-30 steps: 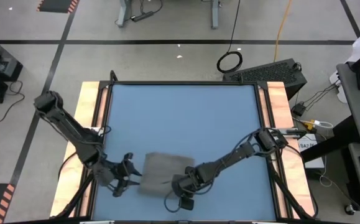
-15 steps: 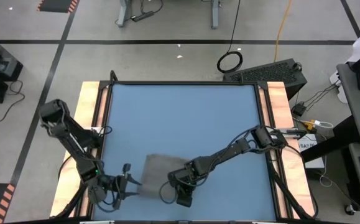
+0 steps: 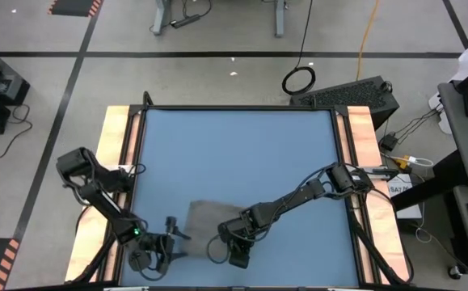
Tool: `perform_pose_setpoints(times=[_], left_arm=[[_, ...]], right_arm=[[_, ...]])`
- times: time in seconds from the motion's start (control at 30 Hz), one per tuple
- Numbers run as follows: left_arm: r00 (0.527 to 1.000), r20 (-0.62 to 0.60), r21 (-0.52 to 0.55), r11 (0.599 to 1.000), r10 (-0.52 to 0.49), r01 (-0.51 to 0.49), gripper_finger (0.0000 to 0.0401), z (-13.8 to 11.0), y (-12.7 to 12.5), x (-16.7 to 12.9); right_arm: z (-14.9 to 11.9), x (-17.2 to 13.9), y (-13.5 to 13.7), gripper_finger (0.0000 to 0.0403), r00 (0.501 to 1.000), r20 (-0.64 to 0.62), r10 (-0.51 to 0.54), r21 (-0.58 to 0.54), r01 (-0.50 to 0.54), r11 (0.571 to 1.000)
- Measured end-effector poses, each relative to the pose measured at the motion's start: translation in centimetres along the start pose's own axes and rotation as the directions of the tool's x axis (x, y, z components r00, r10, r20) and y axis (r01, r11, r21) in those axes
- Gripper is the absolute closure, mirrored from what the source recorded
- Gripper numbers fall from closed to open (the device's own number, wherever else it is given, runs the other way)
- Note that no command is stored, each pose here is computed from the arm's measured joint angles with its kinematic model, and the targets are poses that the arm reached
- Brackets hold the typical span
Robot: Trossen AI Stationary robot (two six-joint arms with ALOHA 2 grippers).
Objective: Roll towel
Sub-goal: Roll the gray towel
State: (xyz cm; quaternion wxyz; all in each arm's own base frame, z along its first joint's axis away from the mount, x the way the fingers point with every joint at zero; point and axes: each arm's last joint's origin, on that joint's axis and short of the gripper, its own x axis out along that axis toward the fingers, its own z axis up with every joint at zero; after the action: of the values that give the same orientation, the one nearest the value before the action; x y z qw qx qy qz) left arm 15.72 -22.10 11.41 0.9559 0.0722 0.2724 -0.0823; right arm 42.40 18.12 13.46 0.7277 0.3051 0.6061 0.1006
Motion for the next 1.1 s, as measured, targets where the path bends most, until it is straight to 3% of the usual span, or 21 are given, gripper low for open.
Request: perform_pose_setpoints(times=[0.2,0.33,0.43,0.6,0.67,0.9,1.1], left_arm=[[0.998,-0.030,0.014,0.998,0.061,-0.060,0.0124,-1.3,0.3,1.6],[0.996,-0.056,-0.040,0.997,0.066,-0.068,0.0145,-1.5,0.7,2.3],[0.996,-0.062,-0.060,0.996,0.064,-0.068,0.0199,-1.5,0.7,2.3],[0.994,-0.078,-0.157,0.984,0.070,-0.081,0.0346,-1.3,1.4,2.8],[0.995,-0.085,-0.203,0.977,0.050,-0.067,0.0382,-1.0,1.7,3.1],[0.978,-0.148,-0.393,0.916,-0.146,0.077,0.0375,1.0,3.7,3.5],[0.957,-0.202,-0.491,0.867,-0.208,0.085,0.0381,2.1,6.5,4.0]], right_arm=[[0.0,0.0,0.0,0.0364,1.000,0.002,-0.001,-0.020,0.001,1.000],[0.0,-0.1,0.1,0.0359,1.000,0.004,-0.001,-0.040,0.001,0.999],[-0.3,-0.6,0.7,0.0343,1.000,0.022,-0.006,-0.054,0.007,0.999],[-2.0,-2.7,3.0,0.0298,0.993,0.092,-0.078,-0.093,0.087,0.992],[-3.0,-3.5,3.9,0.0275,0.987,0.111,-0.119,-0.118,0.132,0.984],[-7.4,-5.4,7.5,0.0185,0.929,0.272,-0.253,-0.172,0.305,0.937],[-11.2,-3.2,10.2,0.0141,0.802,0.506,-0.316,-0.247,0.486,0.838]])
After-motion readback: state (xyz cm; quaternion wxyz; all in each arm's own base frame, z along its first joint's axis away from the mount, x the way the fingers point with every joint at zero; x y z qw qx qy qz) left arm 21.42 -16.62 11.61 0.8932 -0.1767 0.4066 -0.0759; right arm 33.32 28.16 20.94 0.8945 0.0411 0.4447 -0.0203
